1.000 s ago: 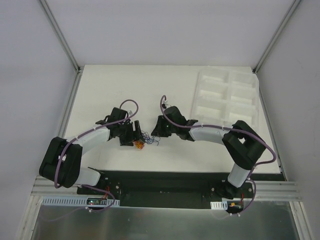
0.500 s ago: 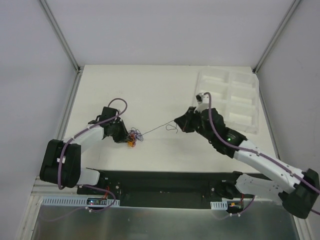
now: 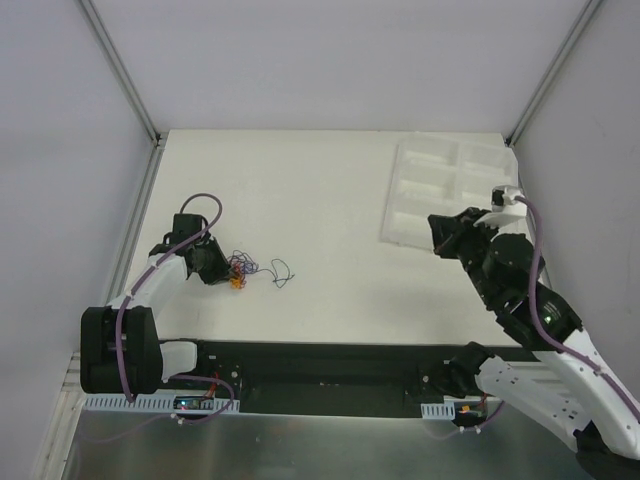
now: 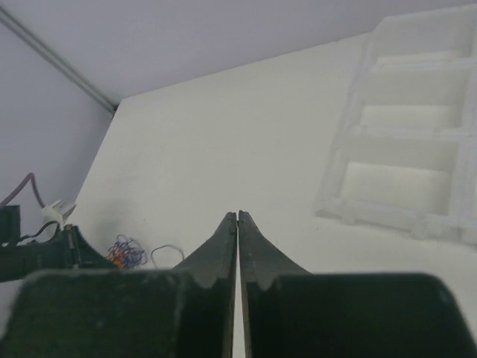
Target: Untangle the cables
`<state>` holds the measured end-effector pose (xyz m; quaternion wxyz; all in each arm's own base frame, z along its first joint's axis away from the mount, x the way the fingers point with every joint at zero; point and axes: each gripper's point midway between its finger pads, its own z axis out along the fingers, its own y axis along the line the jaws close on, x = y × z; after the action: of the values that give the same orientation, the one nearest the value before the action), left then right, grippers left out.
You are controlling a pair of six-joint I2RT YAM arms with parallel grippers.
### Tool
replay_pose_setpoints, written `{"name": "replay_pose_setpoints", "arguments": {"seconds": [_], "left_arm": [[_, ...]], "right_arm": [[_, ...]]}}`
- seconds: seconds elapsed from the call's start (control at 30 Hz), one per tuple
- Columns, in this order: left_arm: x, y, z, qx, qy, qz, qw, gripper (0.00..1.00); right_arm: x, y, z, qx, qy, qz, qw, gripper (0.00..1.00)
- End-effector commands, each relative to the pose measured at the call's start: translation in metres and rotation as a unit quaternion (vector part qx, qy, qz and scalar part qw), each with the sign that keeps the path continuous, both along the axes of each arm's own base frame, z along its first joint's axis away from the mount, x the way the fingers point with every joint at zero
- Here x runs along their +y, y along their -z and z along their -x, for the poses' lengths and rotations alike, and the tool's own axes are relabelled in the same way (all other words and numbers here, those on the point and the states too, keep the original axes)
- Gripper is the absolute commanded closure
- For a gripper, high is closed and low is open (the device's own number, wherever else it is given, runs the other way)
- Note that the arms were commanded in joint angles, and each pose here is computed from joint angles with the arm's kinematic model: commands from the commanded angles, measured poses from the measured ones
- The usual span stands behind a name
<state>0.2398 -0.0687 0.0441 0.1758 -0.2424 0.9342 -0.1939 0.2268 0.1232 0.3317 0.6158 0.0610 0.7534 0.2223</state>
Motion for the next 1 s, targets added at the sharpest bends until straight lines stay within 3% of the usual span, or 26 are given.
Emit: {"name": "replay_pose_setpoints", "arguments": {"seconds": [0.0, 0.17, 0.3, 0.5, 0.7, 0.87, 0.97], "left_arm": [[-0.007, -0.008, 0.001, -0.002, 0.027, 0.019, 0.999, 0.97], [-0.010, -0.008, 0.004, -0.001, 0.028, 0.030, 0.999, 0.95], [-0.015, -0.013, 0.000, -0.007, 0.027, 0.046, 0.999, 0.92], [-0.016, -0.013, 0.000, -0.007, 0.031, 0.049, 0.998, 0.92], [-0.017, -0.015, -0.002, -0.012, 0.031, 0.054, 0.998, 0.91], [-0.019, -0.012, 0.000, -0.003, 0.032, 0.059, 0.998, 0.91], [-0.019, -0.013, -0.002, -0.005, 0.034, 0.056, 0.998, 0.90]], "right_arm": [[0.061, 0.058, -0.007, 0.074, -0.110, 0.015, 0.991, 0.88], [0.145, 0.090, -0.014, 0.101, -0.232, -0.029, 0.967, 0.63], [0.215, 0.114, -0.005, 0.138, -0.332, 0.017, 0.933, 0.44], [0.265, 0.177, -0.024, 0.232, -0.331, 0.053, 0.913, 0.43], [0.312, 0.191, -0.001, 0.172, -0.420, 0.130, 0.881, 0.35], [0.330, 0.215, -0.004, 0.195, -0.433, 0.157, 0.866, 0.36], [0.338, 0.228, -0.001, 0.210, -0.435, 0.161, 0.861, 0.41]]}}
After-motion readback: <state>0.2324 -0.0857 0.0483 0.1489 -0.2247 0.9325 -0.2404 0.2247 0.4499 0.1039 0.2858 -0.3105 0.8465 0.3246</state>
